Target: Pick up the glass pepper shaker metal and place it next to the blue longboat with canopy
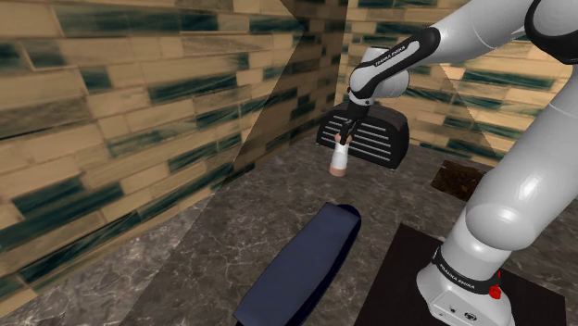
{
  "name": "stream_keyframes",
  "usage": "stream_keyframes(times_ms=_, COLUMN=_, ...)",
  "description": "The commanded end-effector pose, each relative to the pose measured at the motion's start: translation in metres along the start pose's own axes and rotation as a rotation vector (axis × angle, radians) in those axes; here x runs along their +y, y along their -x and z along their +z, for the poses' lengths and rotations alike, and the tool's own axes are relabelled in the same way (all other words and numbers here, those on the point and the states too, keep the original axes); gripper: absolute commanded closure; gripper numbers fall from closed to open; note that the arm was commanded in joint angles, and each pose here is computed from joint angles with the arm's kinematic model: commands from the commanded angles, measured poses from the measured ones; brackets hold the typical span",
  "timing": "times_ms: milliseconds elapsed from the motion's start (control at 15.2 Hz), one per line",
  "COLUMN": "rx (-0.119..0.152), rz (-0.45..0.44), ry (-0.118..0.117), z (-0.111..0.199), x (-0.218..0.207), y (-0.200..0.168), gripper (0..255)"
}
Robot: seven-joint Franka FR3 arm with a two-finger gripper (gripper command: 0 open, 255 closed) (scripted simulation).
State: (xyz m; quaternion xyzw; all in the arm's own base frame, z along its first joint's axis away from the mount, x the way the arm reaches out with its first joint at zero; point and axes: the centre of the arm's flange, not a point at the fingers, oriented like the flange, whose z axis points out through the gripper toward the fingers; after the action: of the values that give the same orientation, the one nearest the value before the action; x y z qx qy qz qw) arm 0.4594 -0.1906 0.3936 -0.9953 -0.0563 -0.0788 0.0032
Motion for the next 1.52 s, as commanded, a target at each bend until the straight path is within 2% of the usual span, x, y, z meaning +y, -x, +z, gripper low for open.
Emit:
stream_keyframes(times_ms=0, rx=-0.001, rz=0.000, ry=0.000, z=0.000, x=0.000, y=0.000, gripper=255)
stream_keyframes(times_ms=264, rx=-0.001, rz=0.000, ry=0.000, z=0.000, x=0.000, y=0.000, gripper=255)
stream_keyframes(times_ms=1452, rx=-0.001, rz=0.000, ry=0.000, z=-0.094, x=0.000, y=-0.015, gripper=255)
